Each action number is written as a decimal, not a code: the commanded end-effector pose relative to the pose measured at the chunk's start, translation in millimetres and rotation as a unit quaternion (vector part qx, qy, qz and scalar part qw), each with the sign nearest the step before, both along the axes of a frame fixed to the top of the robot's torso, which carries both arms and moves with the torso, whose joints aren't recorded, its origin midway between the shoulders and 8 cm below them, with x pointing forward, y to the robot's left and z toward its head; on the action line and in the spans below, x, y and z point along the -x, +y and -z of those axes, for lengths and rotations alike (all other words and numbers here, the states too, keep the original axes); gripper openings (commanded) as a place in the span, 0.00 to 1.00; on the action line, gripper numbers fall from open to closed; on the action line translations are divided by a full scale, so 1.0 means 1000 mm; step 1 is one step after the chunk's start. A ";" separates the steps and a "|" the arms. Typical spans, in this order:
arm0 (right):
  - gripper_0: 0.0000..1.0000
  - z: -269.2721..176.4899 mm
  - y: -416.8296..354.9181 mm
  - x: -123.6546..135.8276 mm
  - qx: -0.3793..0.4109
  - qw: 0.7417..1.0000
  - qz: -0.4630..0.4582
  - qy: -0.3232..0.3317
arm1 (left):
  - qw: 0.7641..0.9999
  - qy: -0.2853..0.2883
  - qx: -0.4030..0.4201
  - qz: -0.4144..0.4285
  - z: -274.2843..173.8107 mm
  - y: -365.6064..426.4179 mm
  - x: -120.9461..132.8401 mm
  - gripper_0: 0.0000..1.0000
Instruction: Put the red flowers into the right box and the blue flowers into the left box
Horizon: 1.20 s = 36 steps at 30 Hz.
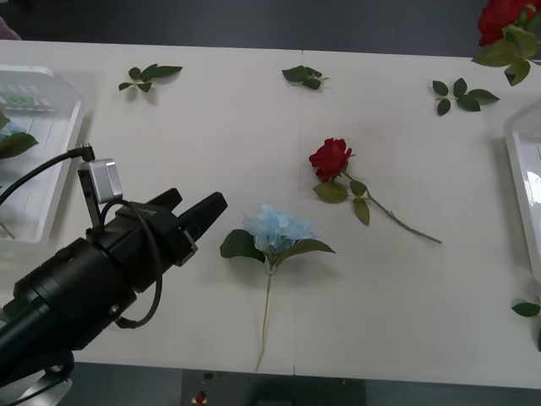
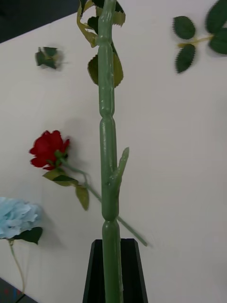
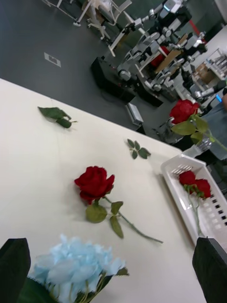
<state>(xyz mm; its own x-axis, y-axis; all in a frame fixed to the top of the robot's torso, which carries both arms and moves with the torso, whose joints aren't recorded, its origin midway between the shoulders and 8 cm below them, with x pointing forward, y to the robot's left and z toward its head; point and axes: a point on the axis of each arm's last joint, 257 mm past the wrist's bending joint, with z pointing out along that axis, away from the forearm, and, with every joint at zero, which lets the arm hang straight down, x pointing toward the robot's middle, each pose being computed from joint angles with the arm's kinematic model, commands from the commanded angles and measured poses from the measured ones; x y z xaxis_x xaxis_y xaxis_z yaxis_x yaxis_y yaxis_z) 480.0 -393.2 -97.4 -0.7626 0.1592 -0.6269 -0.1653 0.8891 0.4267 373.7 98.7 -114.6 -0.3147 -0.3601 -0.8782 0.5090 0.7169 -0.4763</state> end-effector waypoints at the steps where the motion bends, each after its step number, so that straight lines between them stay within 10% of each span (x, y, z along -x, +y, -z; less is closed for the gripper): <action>1: 0.00 -0.011 -0.036 -0.002 0.078 0.996 0.025 -0.016 | 0.999 -0.037 -0.032 0.006 -0.007 -0.007 0.009 1.00; 21: 0.00 0.063 -0.181 0.048 0.210 0.955 0.204 0.052 | 0.938 0.108 -0.323 0.059 0.127 -0.065 0.043 1.00; 36: 0.00 0.089 -0.228 0.063 0.251 0.934 0.253 0.010 | 0.923 0.205 -0.307 0.104 0.189 -0.097 0.039 1.00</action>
